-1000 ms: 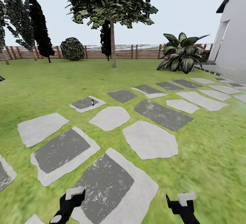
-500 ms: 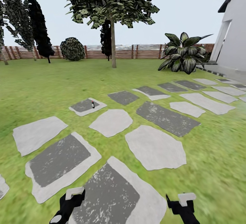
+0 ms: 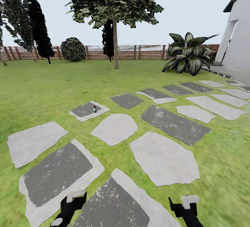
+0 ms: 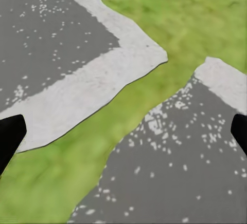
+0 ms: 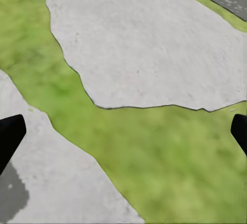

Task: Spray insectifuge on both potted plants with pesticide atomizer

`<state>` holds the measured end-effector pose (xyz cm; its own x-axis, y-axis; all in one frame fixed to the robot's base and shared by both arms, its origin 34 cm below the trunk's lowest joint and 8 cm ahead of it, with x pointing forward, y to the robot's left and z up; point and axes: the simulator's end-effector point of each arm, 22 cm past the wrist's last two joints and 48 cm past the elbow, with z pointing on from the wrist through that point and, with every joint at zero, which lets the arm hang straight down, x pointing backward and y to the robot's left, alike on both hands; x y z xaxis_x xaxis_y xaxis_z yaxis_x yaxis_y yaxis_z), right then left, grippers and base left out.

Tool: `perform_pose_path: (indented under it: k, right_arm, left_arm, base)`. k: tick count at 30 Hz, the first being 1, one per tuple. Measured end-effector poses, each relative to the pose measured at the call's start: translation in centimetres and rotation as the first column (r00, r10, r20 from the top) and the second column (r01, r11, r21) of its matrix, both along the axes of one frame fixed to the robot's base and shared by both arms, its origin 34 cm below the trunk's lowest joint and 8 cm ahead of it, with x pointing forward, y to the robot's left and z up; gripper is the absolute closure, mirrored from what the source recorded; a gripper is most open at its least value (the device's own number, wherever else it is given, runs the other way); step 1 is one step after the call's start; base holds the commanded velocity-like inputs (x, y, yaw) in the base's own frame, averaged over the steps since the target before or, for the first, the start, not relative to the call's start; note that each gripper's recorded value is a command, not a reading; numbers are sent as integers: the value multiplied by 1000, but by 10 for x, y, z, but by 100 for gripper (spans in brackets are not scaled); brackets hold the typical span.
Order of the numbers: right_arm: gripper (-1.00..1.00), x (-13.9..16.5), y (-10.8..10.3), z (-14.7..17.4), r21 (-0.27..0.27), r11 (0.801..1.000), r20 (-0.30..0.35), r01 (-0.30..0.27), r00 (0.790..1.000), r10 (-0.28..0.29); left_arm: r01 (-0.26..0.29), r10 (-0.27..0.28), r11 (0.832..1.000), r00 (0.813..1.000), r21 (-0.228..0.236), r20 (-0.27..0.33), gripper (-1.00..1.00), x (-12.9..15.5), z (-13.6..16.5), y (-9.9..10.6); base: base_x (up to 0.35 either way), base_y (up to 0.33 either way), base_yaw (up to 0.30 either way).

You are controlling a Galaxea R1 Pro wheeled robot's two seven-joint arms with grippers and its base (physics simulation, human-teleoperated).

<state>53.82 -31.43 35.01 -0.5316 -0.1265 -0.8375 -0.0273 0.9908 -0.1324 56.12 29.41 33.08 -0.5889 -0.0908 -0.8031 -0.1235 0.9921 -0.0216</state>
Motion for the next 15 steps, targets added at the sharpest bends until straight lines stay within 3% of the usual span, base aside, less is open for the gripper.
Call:
perform_pose_path:
  k: [15]
  right_arm:
    - [-100,0,0,0,1,1000,0,-1,1000,1]
  left_arm:
    - [-2,2,1000,1000,-1,0,-100,0,0,0]
  base:
    - [324,101,0]
